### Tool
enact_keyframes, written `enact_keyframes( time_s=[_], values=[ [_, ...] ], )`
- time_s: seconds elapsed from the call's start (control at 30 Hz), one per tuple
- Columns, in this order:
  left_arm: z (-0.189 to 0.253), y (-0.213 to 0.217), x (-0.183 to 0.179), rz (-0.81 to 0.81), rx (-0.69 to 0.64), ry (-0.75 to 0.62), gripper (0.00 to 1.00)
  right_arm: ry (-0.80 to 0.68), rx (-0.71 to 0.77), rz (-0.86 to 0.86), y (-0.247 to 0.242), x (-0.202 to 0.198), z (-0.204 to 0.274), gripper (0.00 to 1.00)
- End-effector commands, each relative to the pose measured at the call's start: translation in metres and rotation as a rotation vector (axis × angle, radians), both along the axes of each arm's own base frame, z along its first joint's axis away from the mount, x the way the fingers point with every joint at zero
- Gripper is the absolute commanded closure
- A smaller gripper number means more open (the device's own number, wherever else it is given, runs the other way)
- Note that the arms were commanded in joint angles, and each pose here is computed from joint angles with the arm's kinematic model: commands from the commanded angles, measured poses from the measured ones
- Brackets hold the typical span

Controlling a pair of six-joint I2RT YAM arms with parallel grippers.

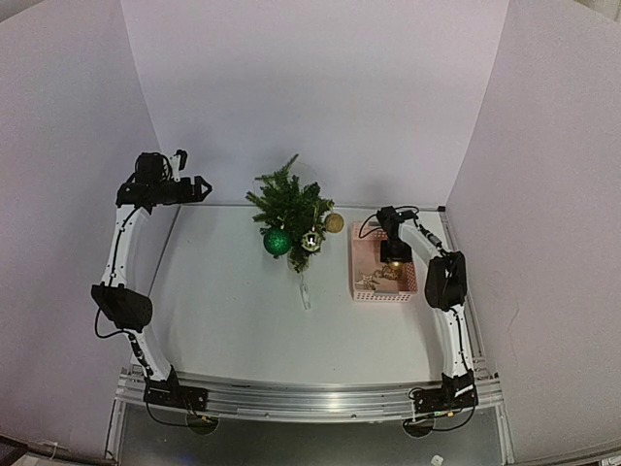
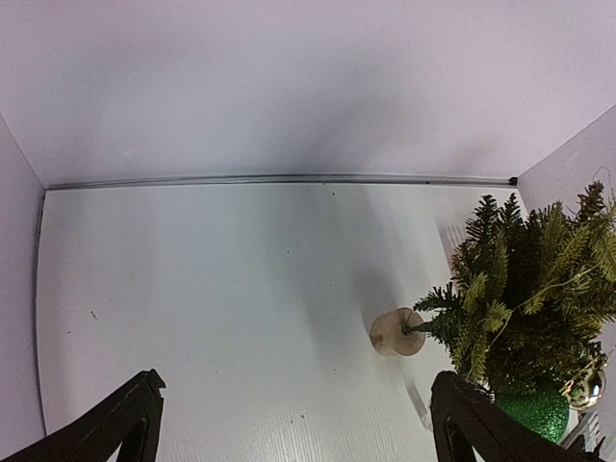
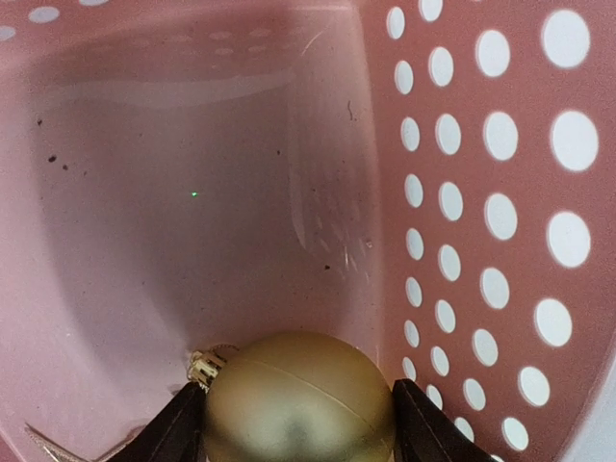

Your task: Decorate the small christmas tree

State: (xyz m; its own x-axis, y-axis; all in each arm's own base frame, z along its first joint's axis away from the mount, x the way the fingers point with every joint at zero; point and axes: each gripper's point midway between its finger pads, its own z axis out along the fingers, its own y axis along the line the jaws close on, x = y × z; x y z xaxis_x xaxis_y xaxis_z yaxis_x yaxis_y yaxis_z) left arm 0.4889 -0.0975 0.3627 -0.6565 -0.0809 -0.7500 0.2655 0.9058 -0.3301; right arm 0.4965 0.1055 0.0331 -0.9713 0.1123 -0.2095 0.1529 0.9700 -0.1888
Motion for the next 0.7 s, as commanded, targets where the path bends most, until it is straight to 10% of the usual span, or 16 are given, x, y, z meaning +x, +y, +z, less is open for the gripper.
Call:
enact_keyframes(
  time_s=[0.0,0.67],
  values=[
    [0.019,0.001,-0.002,-0.003,-0.021,-0.037,0.03,0.006,0.022,-0.008,0.002,0.001,-0.002,0.44],
    [0.019,-0.006,-0.008,-0.038,-0.044,-0.031,0.03,-0.170,0.122,0.105,0.015,0.010,0.097,0.74]
  ],
)
